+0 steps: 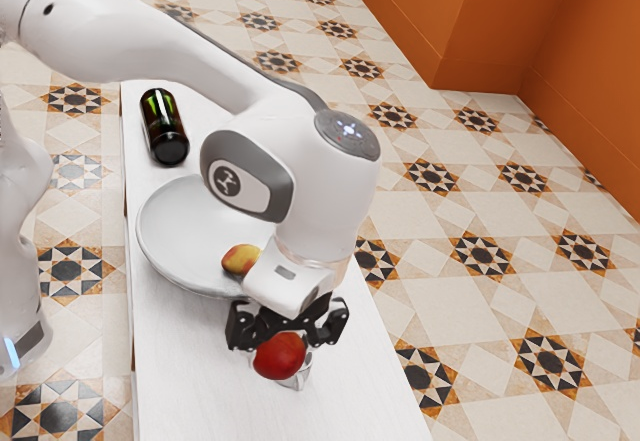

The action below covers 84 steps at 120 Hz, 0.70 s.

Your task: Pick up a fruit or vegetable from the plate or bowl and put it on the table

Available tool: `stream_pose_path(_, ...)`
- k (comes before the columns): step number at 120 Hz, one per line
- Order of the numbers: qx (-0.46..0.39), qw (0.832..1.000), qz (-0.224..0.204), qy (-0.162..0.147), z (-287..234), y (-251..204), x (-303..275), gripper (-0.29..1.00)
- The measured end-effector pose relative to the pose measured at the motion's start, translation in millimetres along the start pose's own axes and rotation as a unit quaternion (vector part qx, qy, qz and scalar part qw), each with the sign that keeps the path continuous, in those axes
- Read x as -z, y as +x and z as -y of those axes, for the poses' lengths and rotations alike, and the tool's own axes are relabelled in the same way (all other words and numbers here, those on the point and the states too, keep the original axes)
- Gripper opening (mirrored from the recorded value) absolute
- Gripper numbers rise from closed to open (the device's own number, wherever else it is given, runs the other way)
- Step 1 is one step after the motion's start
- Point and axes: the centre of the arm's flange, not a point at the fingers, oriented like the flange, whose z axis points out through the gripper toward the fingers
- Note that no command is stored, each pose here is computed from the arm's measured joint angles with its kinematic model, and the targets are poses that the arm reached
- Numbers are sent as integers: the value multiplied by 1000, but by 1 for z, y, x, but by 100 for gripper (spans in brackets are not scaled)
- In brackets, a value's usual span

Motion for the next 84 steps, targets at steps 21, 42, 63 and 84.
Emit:
stream_pose_path(21, 12, 1000, 2, -9, 3, 11, -19, 36)
stream_pose_path(42, 30, 1000, 0, -10, 5, 13, -27, 46)
stream_pose_path(63, 48, 999, 1, -14, 5, 12, -31, 63)
stream_pose_path(84, 138, 990, 11, 38, 60, -69, 4, 68)
